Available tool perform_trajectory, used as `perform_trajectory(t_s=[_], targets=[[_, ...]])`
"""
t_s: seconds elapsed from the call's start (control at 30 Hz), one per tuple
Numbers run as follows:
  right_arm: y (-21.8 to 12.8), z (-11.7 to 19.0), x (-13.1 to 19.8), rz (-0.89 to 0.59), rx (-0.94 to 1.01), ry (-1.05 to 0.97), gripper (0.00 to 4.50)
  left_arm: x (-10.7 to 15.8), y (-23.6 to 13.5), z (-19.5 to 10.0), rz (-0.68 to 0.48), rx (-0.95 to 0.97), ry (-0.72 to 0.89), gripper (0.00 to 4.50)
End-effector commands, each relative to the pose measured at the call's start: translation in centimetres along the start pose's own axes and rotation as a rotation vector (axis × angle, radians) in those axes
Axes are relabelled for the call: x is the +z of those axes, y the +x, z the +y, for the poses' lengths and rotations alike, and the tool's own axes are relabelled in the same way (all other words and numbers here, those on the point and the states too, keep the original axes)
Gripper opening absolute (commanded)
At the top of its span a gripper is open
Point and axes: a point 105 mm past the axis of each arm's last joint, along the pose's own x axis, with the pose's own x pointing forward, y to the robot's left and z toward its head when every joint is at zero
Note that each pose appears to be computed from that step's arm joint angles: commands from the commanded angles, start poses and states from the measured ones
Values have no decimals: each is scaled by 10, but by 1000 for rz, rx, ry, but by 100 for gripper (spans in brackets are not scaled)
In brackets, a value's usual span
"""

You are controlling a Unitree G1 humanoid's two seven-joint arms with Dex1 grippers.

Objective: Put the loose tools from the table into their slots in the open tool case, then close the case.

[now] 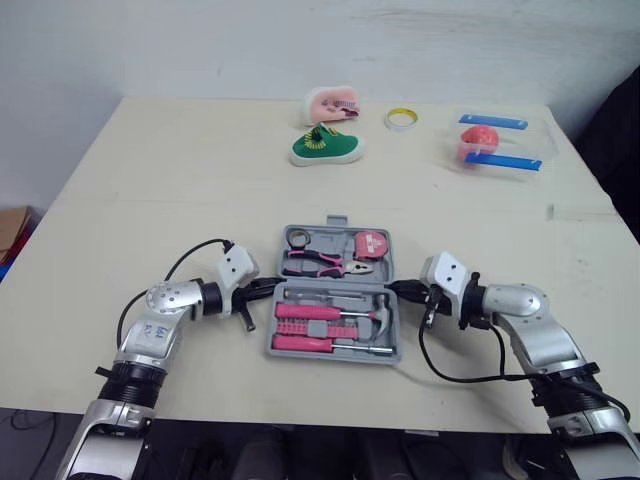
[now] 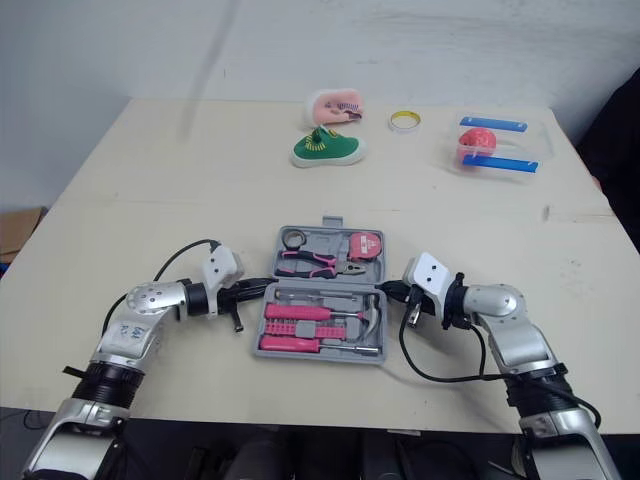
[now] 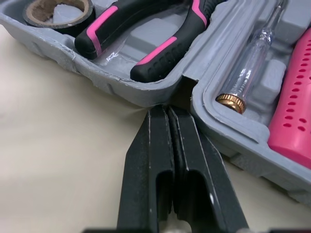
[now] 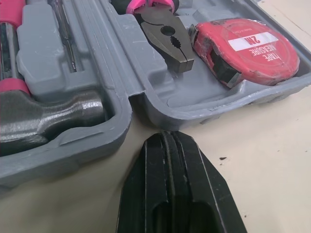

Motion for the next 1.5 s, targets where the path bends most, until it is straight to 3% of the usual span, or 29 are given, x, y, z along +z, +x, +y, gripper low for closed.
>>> perform_trajectory(t_s=[0.03,0.2,0.3,0.33,0.47,0.57,0.6,0.9,1.13,1.5], targets=[[5,4,-5,23,12,-1,3,-5,2,3,17,21,-4,0],[-15,-5,-11,70,-34,48,3,-12,-16,12,39,54,-39,0],[-38,-17,-11,95,-110,76,0,-5,-35,20,9,97,-34,74],[-45,-19,-11,103,-119,81,67,-3,-41,23,5,109,-20,126],[-72,-25,0,84,-151,163,233,11,-63,25,-16,104,5,292],[-85,-33,7,129,-238,292,392,26,-72,31,6,148,-35,431],[-85,-35,11,149,-262,359,444,28,-72,34,32,176,-78,450],[-57,-36,58,234,-294,743,448,65,-34,37,147,270,-330,450],[-31,-39,63,279,-342,756,448,66,-7,37,227,296,-318,450],[-7,-36,66,333,-346,756,448,63,5,42,238,326,-369,450]])
